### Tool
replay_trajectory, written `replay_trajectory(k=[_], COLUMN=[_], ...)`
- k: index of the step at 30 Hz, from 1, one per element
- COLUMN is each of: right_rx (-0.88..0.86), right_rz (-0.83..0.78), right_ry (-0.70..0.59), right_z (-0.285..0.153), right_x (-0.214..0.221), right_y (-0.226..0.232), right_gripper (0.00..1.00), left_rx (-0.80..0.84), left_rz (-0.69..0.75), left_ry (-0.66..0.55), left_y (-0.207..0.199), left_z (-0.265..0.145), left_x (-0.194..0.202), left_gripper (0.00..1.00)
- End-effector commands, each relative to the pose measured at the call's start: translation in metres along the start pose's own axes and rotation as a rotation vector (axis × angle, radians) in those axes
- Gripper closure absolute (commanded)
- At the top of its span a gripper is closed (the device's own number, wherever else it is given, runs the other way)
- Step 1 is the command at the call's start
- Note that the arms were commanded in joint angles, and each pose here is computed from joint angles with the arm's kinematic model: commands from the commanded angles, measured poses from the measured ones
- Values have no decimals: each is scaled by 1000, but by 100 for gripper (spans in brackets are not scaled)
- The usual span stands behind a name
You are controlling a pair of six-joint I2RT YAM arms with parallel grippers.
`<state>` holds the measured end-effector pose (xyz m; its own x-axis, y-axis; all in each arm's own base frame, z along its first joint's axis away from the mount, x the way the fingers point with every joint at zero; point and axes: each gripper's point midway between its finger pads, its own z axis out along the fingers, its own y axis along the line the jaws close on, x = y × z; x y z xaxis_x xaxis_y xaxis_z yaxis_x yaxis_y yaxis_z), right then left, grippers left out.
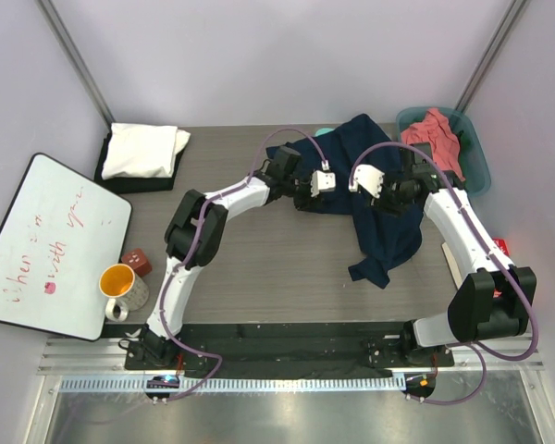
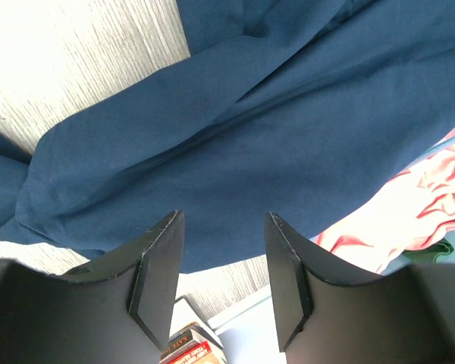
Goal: Fold and stack the t-shirts
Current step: Flatten out the tshirt
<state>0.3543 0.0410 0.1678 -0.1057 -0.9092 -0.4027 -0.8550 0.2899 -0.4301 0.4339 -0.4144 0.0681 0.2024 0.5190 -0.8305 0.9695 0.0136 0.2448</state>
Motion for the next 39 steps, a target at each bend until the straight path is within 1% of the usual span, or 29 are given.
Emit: replay_trajectory(k=[1, 2, 4, 5, 10, 14, 15, 17, 18, 19, 21, 22, 24, 25, 26, 28, 29, 32, 33, 35, 36, 39], right_rx=[70, 73, 74, 77, 67, 59, 48, -28, -56, -118, -202, -231, -304, -327, -354, -417, -453, -544, -608, -663, -720, -771], right_rz=[-2, 1, -3, -3, 3, 6, -3, -15, -31, -32, -46, -52, -78, -86, -95, -116, -115, -124, -123, -126, -120, -135], right_ry=[-14, -13, -14, -14, -15, -4, 0, 7, 9, 19, 11, 7, -20, -29, -39, -58, -56, -54, -41, -32, -19, -10], right_z=[-10, -11, -10, -11, -8, -8, -8, -10, -11, -13, -16, -17, -21, -23, -23, -27, -24, -26, -26, -25, -22, -17], right_x=[-6, -6, -6, -6, -4, -1, 0, 3, 5, 9, 10, 10, 7, 6, 5, 1, 2, -2, -2, -3, -4, -8], right_y=[-17, -17, -17, -17, -13, -8, -5, 14, 21, 36, 56, 63, 78, 82, 87, 96, 100, 111, 119, 123, 130, 136], right_gripper=[49, 49, 49, 50, 50, 49, 48, 46, 43, 41, 38, 37, 35, 34, 33, 32, 31, 32, 32, 32, 32, 32], left_rx=[-8, -6, -10, -17, -55, -153, -239, -347, -407, -455, -515, -565, -603, -640, -644, -681, -699, -728, -727, -752, -756, -801], left_rz=[20, 21, 21, 20, -3, 24, 44, 81, 98, 116, 114, 124, 130, 139, 139, 116, 112, 92, 83, 64, 57, 43], left_ry=[-35, -34, -34, -31, -31, 3, 42, 83, 139, 139, 192, 239, 311, 378, 395, 499, 515, 590, 614, 671, 690, 776], left_y=[5, 4, 5, 5, 12, 29, 43, 63, 72, 81, 93, 100, 103, 107, 106, 104, 104, 97, 92, 89, 87, 88], left_z=[5, 5, 5, 6, 2, -15, -31, -53, -66, -86, -114, -138, -158, -179, -185, -207, -216, -235, -237, -247, -250, -263], left_x=[-14, -14, -16, -18, -24, -33, -36, -40, -32, -45, -35, -34, -23, -15, -12, 11, 10, 26, 35, 47, 51, 67], left_gripper=[66, 80, 95, 100, 100, 100, 100, 100, 100, 100, 100, 100, 100, 100, 100, 100, 100, 100, 100, 100, 100, 100])
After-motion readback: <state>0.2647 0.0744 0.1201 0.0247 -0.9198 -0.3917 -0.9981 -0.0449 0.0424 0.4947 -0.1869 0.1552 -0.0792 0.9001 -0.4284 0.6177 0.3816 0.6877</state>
